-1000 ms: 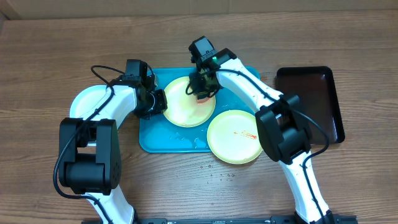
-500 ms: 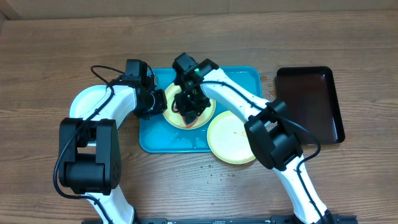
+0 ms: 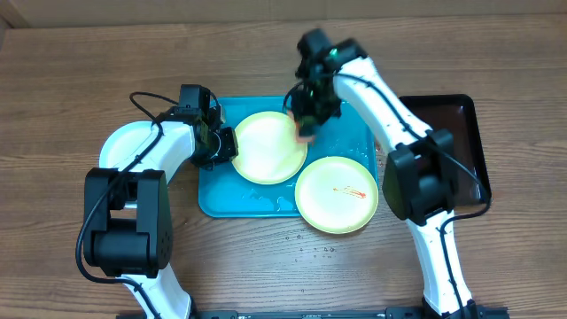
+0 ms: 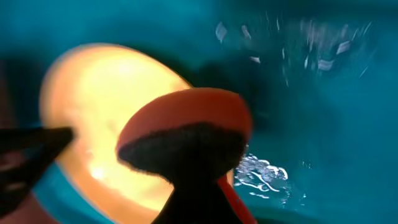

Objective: Clean dirty plates on tray and stack at the side
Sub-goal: 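Lift the yellow plate with left gripper and stack it on white plate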

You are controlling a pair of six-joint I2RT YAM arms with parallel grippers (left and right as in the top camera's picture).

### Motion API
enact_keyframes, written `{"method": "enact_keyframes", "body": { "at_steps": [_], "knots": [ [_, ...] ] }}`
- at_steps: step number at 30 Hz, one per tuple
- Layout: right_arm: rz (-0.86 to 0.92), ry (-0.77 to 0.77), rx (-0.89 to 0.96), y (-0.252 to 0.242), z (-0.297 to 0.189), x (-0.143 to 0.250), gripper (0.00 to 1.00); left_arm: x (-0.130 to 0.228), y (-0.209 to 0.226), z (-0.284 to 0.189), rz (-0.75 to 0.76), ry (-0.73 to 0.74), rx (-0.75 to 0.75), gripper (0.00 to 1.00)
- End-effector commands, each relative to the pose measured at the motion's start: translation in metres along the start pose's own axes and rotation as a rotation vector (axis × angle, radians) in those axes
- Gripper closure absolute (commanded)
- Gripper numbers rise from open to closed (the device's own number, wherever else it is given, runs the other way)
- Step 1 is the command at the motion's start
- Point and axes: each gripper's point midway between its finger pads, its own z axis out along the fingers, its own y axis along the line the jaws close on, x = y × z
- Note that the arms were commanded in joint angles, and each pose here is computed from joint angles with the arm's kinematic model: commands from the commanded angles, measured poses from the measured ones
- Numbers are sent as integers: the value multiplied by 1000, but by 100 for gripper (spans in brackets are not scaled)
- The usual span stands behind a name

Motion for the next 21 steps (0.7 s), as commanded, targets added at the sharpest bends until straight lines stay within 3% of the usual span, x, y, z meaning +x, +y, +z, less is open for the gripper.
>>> {"method": "enact_keyframes", "body": {
  "at_steps": [1, 11, 16, 21],
  "knots": [
    [-75, -97, -83, 37, -47, -15, 96, -16, 12, -13, 71, -60, -85, 96],
    [-70, -318, -126, 39, -178, -22, 96, -41, 5, -98, 135, -277, -191, 96],
    [-27, -343, -126, 21, -194, -24, 96, -43, 1, -133, 168, -367, -271, 96],
    [-2, -354, -119, 8, -198, -28, 96, -41, -1, -163, 217, -467, -483, 96]
  ]
}}
